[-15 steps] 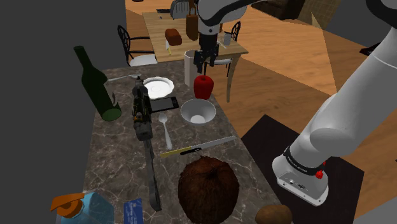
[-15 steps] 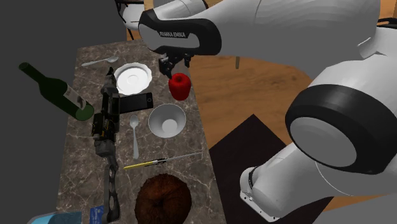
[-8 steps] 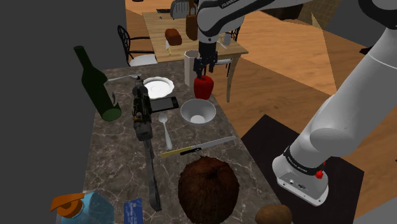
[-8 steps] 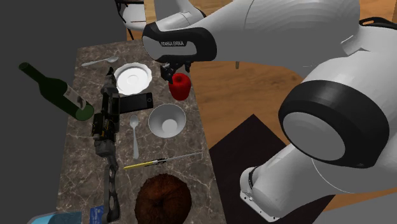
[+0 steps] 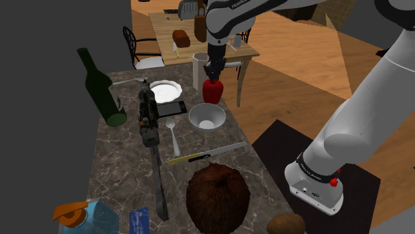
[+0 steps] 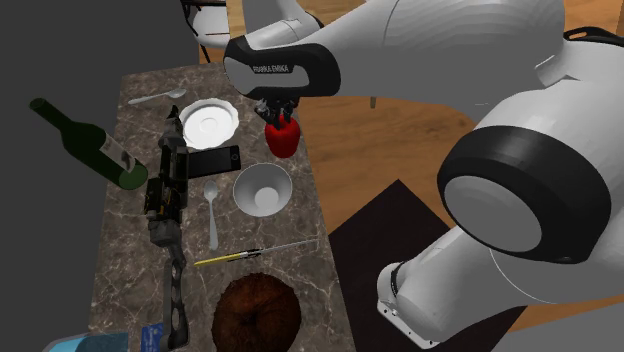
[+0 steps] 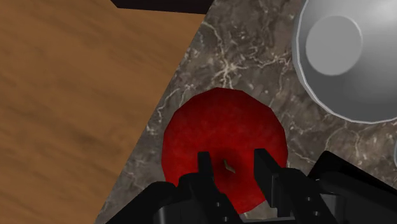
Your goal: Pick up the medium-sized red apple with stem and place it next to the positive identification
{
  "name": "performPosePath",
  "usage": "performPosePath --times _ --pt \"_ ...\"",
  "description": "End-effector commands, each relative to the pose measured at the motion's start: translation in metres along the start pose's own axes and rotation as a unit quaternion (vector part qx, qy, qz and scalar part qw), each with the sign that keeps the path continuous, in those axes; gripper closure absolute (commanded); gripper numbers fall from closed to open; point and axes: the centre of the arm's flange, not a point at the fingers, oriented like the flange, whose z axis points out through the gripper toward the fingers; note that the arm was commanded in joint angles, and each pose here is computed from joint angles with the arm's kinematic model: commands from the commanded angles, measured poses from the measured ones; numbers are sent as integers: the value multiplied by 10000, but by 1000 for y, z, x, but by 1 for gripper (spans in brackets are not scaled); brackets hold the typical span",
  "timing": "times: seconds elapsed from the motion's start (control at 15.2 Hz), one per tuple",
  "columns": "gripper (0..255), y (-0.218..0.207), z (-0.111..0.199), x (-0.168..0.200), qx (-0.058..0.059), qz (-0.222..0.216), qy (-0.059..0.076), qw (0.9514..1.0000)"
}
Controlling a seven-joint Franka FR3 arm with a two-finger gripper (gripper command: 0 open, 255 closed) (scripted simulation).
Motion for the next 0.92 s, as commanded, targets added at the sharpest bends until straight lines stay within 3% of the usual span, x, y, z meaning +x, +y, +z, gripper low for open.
performPosePath --times 0.0,0.46,0.86 --pt "255 0 0 0 0 0 0 10000" --pt "255 0 0 0 0 0 0 10000" --pt "255 -2 -32 -1 0 0 0 10000"
